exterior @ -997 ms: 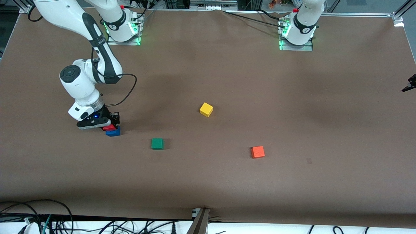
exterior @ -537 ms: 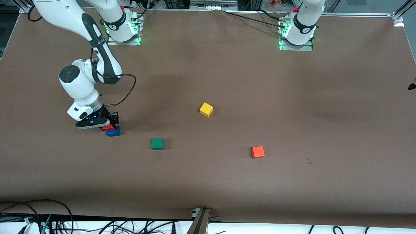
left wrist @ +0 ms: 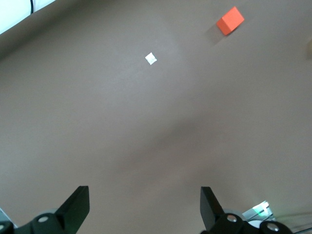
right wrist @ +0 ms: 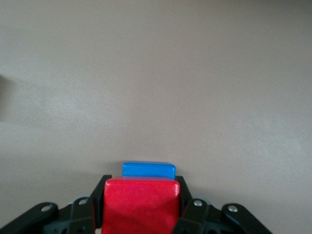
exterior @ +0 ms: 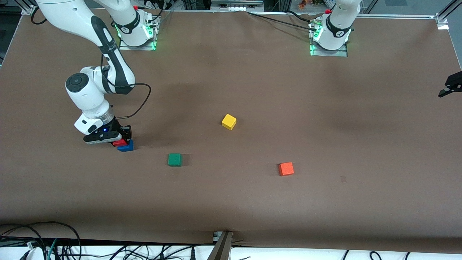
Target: Pass red block to right arm, stack on blue
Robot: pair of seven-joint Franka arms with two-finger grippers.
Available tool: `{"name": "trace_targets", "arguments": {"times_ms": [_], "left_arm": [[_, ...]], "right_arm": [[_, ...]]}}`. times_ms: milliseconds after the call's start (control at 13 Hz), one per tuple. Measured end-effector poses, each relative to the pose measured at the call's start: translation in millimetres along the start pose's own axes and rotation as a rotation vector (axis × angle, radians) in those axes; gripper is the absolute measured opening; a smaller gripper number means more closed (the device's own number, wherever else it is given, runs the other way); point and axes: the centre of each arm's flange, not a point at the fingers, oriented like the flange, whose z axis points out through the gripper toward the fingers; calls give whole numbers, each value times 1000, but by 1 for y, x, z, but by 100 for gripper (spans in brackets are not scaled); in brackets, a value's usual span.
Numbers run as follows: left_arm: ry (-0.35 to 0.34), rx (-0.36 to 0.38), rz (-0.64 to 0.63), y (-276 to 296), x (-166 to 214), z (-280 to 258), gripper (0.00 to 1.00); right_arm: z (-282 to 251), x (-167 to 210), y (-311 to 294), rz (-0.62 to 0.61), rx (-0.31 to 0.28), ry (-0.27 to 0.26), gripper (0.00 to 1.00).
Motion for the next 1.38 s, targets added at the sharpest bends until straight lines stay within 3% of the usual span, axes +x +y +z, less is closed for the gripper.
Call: {"name": "trace_targets", "arguments": {"times_ms": [307, 537, 843, 920, 1227, 1380], "left_arm": [[-20, 26, -16, 39, 14, -4, 100], [-60, 83, -98, 89, 27, -2, 100], [-23, 47, -251, 97, 13, 5, 100], [-10, 51, -293, 97, 8, 9, 100], [-1, 66, -468, 124, 4, 19, 100], [3, 68, -492, 129, 4, 19, 100]], "right_arm": [[0, 0, 0, 0, 0, 1, 56], [0, 0, 0, 1, 0, 1, 56], [-1, 2, 1, 1, -1, 4, 56], [-2, 3, 1, 1, -1, 8, 60], [-10, 19, 4, 4, -2, 16, 99], [-17, 28, 7, 7, 3, -15, 100]]}}
